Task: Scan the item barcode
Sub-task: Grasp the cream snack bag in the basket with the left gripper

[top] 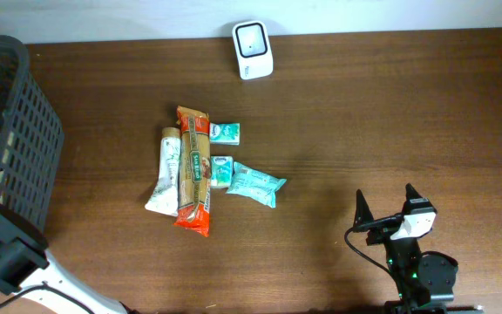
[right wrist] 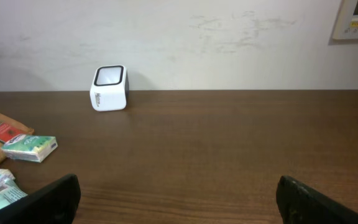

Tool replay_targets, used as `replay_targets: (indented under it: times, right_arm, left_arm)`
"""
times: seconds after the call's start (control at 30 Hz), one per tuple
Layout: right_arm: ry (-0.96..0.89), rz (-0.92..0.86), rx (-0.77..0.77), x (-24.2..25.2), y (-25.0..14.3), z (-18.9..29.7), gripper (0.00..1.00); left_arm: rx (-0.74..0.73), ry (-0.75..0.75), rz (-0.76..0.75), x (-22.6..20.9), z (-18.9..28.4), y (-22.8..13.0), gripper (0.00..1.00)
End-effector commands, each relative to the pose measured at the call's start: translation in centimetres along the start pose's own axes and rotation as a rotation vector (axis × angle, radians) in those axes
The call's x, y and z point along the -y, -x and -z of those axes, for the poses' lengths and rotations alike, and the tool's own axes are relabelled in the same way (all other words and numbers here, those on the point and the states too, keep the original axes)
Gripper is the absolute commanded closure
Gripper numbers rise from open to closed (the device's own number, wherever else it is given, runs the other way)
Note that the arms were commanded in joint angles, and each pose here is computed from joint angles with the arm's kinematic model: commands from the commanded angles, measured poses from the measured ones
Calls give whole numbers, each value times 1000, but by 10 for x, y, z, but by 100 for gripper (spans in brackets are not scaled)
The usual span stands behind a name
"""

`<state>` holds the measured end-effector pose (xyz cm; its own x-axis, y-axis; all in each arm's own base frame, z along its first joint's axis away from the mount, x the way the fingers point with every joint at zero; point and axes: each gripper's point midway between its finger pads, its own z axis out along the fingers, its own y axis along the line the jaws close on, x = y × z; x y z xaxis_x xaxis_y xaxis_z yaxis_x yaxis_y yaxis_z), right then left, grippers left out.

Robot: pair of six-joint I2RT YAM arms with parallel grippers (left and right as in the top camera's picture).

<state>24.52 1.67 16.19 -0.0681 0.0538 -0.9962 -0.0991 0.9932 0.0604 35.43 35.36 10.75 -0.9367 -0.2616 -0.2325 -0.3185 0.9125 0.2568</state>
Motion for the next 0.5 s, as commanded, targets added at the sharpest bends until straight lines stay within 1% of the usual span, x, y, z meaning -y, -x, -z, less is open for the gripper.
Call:
replay_targets:
  times: [0.0,0.1,0.23,0.3,0.37,0.47]
  right_arm:
    - [-12,-8,-2,3,-3,0,1]
    - [-12,-8,-2,3,-3,0,1]
    - [-12,-8,-2,3,-3,0,1]
    - [-12,-8,-2,3,-3,0,1]
    - [-12,-8,-2,3,-3,0,1]
    - [-12,-8,-2,3,-3,0,2]
  left_arm:
    - [-38,35,-8,-4,-16,-4,23]
    - [-43,29,-11,-1,-27,-3,22]
    - [-80,-7,-32,14,-50,-6,21]
    - [-66,-43,-53,24,-54,-2,21]
    - [-45,-43,-68,28,-54,4,20]
    - [-63,-50,-74,29,-62,0,22]
